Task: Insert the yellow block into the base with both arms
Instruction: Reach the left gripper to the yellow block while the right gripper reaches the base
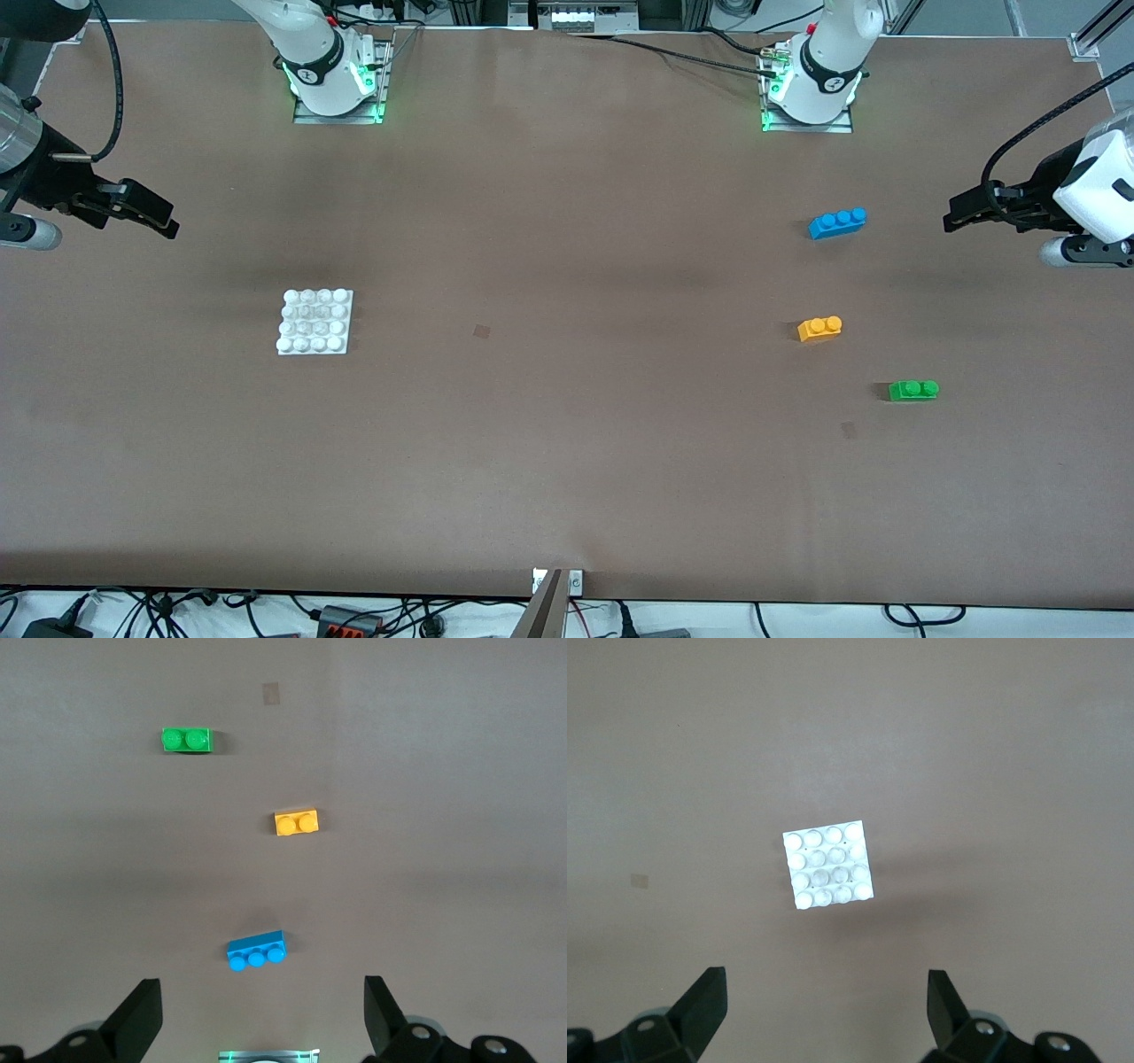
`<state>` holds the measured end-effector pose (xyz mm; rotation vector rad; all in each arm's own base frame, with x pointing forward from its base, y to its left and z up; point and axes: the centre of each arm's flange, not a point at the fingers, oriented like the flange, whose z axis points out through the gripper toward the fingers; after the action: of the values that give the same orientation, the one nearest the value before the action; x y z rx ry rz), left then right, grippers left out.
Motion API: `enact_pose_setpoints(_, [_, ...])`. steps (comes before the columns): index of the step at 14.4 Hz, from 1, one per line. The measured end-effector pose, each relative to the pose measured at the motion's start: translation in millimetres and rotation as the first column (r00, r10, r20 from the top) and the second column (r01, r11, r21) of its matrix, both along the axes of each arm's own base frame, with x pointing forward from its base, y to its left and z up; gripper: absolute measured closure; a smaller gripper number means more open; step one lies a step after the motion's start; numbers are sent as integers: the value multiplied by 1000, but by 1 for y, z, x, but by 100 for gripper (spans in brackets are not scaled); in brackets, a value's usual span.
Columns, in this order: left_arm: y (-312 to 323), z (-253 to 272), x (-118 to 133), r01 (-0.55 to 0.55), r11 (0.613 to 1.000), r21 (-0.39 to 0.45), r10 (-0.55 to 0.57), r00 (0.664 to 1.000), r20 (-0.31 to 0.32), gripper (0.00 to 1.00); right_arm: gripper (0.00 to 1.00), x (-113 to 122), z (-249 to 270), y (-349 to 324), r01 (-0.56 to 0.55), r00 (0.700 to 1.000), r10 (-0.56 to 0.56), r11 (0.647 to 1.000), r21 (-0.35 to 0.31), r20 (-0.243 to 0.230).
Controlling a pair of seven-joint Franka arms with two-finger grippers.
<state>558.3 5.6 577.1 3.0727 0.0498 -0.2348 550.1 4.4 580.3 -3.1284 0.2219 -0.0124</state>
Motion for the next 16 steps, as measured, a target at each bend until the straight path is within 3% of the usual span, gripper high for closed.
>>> enact_pose_setpoints(10, [1, -6, 2, -5, 1000, -1, 5, 1000, -11, 0, 0, -2, -1, 0, 0, 1000, 0, 1000, 0, -14])
enact_pose_setpoints(16, [-1, -83, 37, -20, 1000, -6, 19, 997, -72, 0, 0, -12, -5, -2, 3, 994, -3, 1000, -2, -112])
